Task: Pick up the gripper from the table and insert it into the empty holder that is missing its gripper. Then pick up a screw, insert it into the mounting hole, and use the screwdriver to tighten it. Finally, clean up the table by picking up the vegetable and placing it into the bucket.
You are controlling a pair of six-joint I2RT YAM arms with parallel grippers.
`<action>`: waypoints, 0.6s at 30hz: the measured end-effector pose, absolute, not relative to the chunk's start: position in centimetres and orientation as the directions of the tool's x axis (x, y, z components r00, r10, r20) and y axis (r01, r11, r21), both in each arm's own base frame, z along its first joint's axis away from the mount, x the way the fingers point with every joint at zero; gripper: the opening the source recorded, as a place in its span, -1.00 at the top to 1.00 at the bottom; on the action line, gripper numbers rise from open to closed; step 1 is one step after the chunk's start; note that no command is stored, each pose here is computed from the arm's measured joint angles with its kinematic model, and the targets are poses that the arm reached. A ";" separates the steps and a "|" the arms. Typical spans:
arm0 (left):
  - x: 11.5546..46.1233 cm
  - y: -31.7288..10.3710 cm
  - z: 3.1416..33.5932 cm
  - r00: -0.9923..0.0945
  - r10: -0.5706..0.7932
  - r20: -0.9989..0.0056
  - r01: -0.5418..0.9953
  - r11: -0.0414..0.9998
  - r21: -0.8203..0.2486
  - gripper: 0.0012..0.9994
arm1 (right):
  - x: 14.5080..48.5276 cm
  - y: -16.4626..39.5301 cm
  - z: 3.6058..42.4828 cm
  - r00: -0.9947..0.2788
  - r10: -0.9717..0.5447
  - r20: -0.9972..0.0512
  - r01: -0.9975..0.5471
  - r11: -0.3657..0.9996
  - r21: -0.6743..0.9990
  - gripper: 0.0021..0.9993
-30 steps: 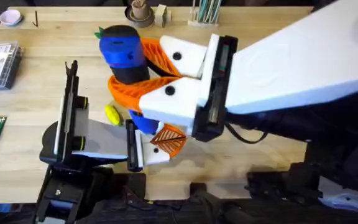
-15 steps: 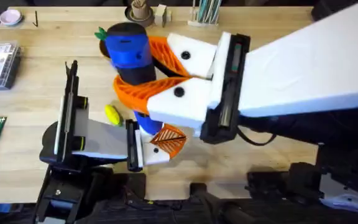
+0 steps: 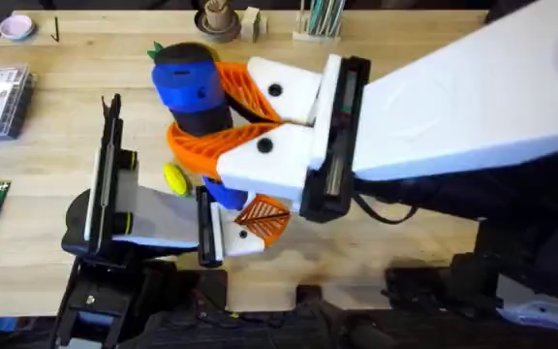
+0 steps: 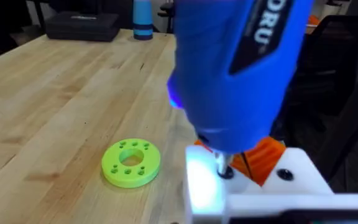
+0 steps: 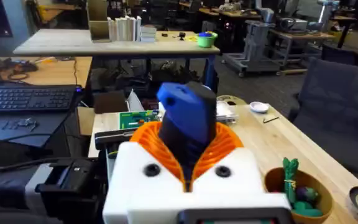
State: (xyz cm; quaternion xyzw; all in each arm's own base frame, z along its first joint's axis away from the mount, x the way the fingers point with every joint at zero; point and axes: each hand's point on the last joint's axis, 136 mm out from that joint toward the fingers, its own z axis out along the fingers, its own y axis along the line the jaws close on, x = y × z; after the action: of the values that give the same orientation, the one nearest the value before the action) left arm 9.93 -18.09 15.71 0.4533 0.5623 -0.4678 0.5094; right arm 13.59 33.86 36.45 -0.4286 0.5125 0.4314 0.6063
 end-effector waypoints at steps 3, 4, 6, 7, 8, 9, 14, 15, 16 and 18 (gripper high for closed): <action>9.9 -18.1 15.7 -0.070 0.033 -0.997 0.986 0.151 -0.064 1.00 | 13.5 33.8 36.6 0.104 0.086 -0.991 -0.962 0.260 -0.078 0.96; 9.9 -18.1 15.7 -0.070 0.033 -0.997 0.986 0.151 -0.064 1.00 | 13.5 33.7 36.7 0.105 0.088 -0.991 -0.963 0.259 -0.079 0.96; 9.9 -18.1 15.7 -0.070 0.033 -0.997 0.986 0.151 -0.064 1.00 | 13.3 33.4 36.9 0.108 0.094 -0.990 -0.963 0.259 -0.080 0.96; 9.9 -18.1 15.7 -0.070 0.033 -0.997 0.986 0.151 -0.064 1.00 | 13.2 33.3 37.0 0.109 0.095 -0.990 -0.963 0.258 -0.081 0.96; 9.9 -18.1 15.7 -0.070 0.033 -0.997 0.986 0.151 -0.064 1.00 | 13.2 33.2 37.1 0.109 0.097 -0.989 -0.963 0.258 -0.081 0.96; 9.9 -18.1 15.7 -0.070 0.033 -0.997 0.986 0.151 -0.064 1.00 | 13.2 33.1 37.2 0.110 0.098 -0.989 -0.963 0.258 -0.081 0.96; 9.9 -18.1 15.7 -0.070 0.033 -0.997 0.986 0.151 -0.065 1.00 | 13.2 33.2 37.0 0.107 0.093 -0.990 -0.963 0.258 -0.080 0.96; 9.9 -18.1 15.7 -0.070 0.033 -0.997 0.986 0.151 -0.064 1.00 | 13.2 33.2 37.0 0.107 0.093 -0.990 -0.963 0.258 -0.080 0.96; 9.9 -18.1 15.7 -0.070 0.033 -0.997 0.986 0.151 -0.064 1.00 | 13.2 33.2 37.1 0.108 0.094 -0.990 -0.963 0.258 -0.080 0.96; 9.9 -18.1 15.7 -0.070 0.033 -0.997 0.986 0.151 -0.064 1.00 | 13.2 33.2 37.1 0.109 0.096 -0.989 -0.963 0.258 -0.081 0.96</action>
State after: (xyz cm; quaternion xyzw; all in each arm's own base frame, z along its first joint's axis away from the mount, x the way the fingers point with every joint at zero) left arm 9.92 -18.09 15.70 0.4534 0.5622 -0.4679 0.5093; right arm 13.20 33.25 37.07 -0.4273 0.5073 0.4339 0.6098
